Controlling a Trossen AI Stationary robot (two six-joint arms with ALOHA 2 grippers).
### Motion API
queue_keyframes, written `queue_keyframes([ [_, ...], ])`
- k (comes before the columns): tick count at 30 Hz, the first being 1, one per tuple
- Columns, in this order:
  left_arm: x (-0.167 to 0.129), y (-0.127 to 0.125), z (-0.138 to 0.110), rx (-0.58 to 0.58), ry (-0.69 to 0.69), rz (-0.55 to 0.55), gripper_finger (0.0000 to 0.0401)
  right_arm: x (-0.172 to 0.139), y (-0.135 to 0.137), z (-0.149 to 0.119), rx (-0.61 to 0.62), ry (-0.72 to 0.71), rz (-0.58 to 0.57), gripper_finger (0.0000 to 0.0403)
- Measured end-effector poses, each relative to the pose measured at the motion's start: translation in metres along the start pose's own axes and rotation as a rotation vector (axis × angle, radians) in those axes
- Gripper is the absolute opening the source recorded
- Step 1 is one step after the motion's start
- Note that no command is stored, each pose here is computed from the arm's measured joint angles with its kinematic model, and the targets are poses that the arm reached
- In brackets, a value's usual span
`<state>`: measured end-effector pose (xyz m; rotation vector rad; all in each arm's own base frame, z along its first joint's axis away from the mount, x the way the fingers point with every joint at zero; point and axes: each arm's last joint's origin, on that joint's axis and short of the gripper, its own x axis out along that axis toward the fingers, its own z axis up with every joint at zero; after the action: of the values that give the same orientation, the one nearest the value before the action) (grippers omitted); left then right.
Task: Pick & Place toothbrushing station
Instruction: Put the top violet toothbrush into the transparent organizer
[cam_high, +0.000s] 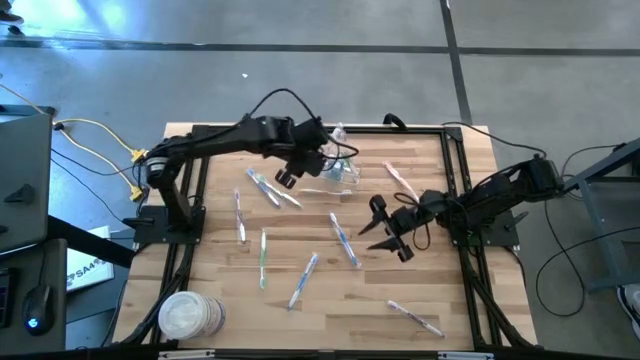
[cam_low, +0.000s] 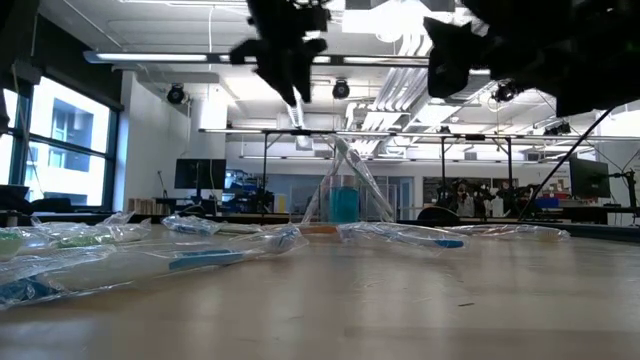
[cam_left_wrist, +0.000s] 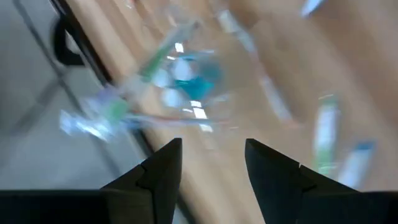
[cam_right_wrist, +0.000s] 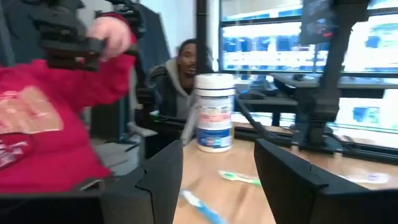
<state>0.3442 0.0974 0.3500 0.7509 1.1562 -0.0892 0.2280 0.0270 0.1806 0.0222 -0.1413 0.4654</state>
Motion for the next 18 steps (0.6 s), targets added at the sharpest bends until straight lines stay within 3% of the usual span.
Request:
queue_keyframes([
  [5,-0.028,-0.014,-0.010,-0.255,-0.132,-0.247,0.0173,-0.008,-0.019,0.000,-0.052,0.014,-0.102,0.0191],
  [8,-0.036,-0.022,-0.014,-0.281,-0.228,-0.453,0.0173,-0.012,-0.028,-0.004,-0.149,0.090,-0.264,0.0191],
  [11,-0.040,-0.030,-0.016,-0.281,-0.290,-0.613,0.0173,-0.018,-0.035,-0.007,-0.207,0.223,-0.497,0.0191],
  [14,-0.041,-0.032,-0.018,-0.308,-0.246,-0.634,0.0173,-0.024,-0.037,-0.005,-0.209,0.357,-0.659,0.0191],
  [18,-0.034,-0.034,-0.021,-0.386,-0.153,-0.599,0.0173,-0.026,-0.034,0.014,-0.143,0.416,-0.689,0.0191],
])
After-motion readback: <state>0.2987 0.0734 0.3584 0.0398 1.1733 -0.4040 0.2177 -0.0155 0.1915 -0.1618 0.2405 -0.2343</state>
